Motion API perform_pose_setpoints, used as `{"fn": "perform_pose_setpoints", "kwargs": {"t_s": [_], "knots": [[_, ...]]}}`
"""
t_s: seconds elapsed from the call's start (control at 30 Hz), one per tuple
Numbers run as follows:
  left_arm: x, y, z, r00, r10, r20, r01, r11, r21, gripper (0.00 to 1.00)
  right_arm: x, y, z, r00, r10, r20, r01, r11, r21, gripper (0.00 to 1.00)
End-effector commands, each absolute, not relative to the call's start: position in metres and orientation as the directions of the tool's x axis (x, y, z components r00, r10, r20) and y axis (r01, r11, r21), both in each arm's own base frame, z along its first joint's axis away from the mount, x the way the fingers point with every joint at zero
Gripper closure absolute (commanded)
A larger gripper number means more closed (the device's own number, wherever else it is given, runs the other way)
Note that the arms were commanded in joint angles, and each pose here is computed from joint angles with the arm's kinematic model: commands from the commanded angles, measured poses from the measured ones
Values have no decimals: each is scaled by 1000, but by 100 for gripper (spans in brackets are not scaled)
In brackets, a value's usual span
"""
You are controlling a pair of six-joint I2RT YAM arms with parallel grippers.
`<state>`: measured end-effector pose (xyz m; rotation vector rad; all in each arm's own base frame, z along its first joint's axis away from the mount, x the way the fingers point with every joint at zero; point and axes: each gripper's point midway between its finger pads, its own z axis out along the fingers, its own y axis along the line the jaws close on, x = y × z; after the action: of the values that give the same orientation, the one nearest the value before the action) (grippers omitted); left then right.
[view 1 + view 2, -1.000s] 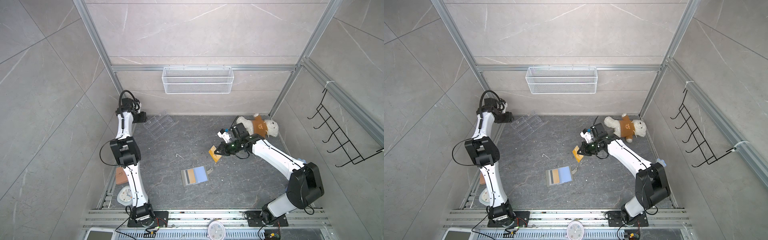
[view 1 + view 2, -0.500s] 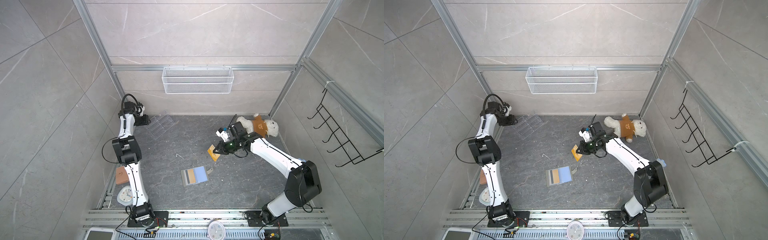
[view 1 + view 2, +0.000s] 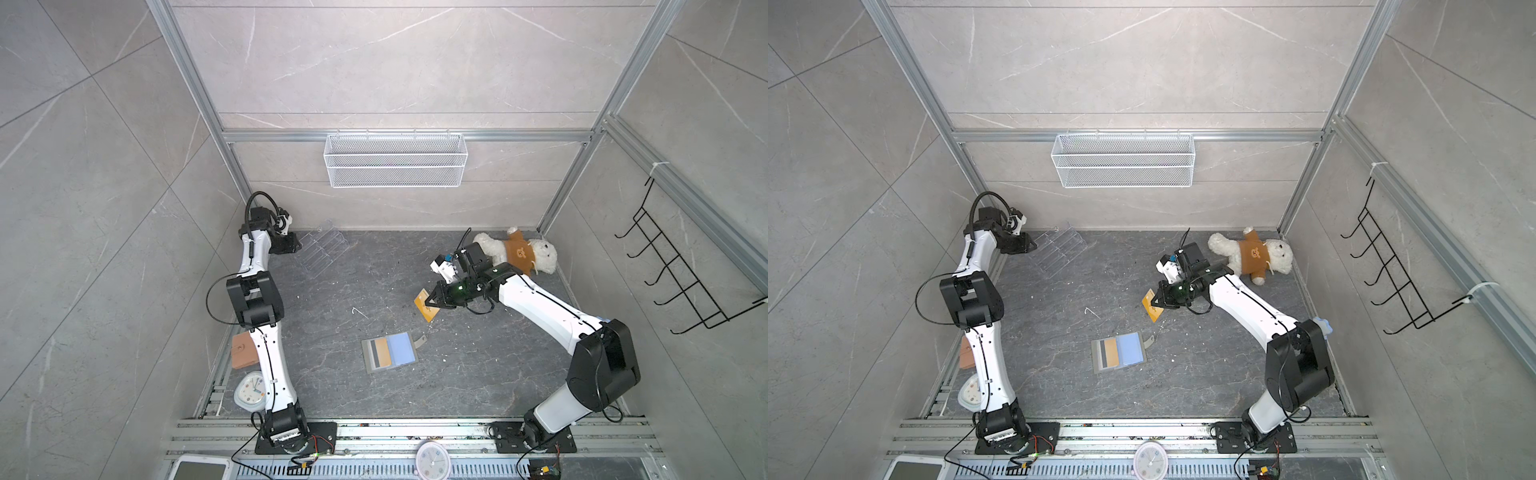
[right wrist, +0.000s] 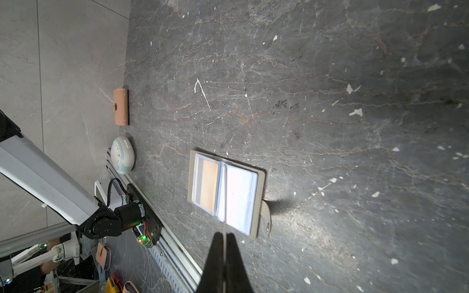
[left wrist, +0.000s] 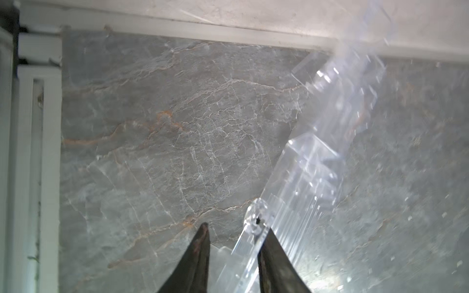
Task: Take the credit cards out of the card holder
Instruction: Pick up the storage box from the top-left of the table, then place the storage box at the top-center of the table.
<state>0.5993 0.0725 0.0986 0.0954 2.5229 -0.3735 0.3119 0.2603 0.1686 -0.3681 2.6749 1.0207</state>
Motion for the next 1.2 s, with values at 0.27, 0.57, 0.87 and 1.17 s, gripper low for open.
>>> {"fn": "perform_pose_setpoints", "kwargs": {"t_s": [0.27,0.57,0.87,1.17], "knots": [[591,45,117,-780,80,-621,301,918,-259,85,308,258,173,-929,-163,-332,-340,732,591,100],[553,0,143,-704,230,-672,472,858,-201,87,302,252,181,-918,-168,-359,-359,738,571,100],[483,-106,152,-429,518,-740,812,580,-65,100,307,232,198,-882,-200,-427,-409,774,483,100],[450,-193,143,-209,708,-675,941,333,58,100,332,197,226,-860,-147,-489,-401,786,470,100]]}}
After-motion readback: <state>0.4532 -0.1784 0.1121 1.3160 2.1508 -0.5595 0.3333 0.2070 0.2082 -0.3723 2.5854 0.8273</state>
